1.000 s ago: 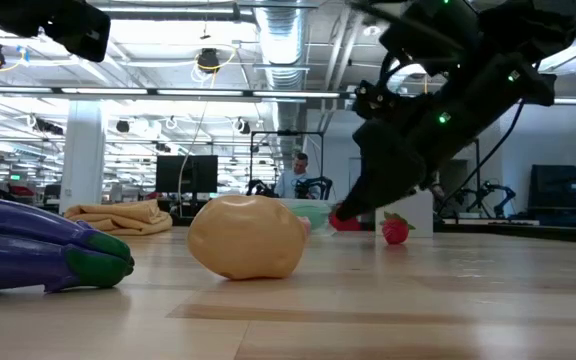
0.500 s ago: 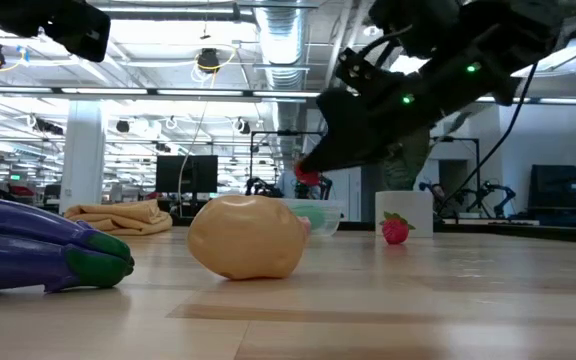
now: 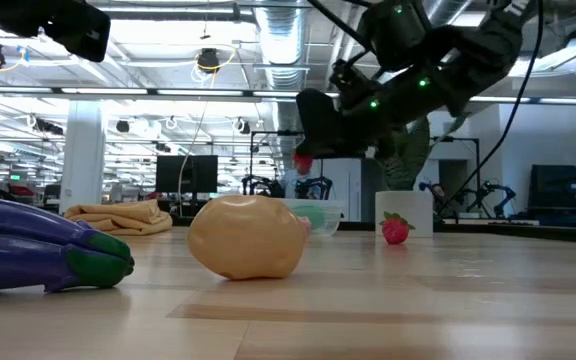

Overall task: Pick and placing Produce into tupperware
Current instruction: Put the middle strawberry into the transparent bin

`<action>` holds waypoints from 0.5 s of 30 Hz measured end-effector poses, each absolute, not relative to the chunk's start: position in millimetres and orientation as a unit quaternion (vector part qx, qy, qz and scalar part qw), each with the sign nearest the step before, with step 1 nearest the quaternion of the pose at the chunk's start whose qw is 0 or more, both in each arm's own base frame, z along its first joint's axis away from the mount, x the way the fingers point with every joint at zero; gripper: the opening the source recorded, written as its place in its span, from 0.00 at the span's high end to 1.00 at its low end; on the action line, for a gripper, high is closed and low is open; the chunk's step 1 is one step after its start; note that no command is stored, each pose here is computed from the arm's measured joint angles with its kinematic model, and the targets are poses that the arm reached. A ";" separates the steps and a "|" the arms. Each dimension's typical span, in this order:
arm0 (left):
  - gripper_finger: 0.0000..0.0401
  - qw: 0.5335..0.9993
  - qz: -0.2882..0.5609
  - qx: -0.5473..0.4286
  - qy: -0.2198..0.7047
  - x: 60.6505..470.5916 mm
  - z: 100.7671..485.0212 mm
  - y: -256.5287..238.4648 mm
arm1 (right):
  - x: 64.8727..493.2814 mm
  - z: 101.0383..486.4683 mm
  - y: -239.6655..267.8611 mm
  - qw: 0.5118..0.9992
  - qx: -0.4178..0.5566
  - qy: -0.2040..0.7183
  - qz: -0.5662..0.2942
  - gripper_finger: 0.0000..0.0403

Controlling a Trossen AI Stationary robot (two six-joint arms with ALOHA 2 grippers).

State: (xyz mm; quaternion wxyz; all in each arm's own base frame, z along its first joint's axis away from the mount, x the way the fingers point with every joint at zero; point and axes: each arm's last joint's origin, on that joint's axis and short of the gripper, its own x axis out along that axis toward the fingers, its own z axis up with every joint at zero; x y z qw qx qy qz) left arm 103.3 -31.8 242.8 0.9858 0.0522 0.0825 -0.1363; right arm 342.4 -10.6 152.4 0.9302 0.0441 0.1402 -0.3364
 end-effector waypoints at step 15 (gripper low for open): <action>0.63 0.987 -0.124 0.059 0.082 103.5 242.9 -31.1 | 345.1 156.1 -37.0 0.941 0.087 0.124 -0.303 0.67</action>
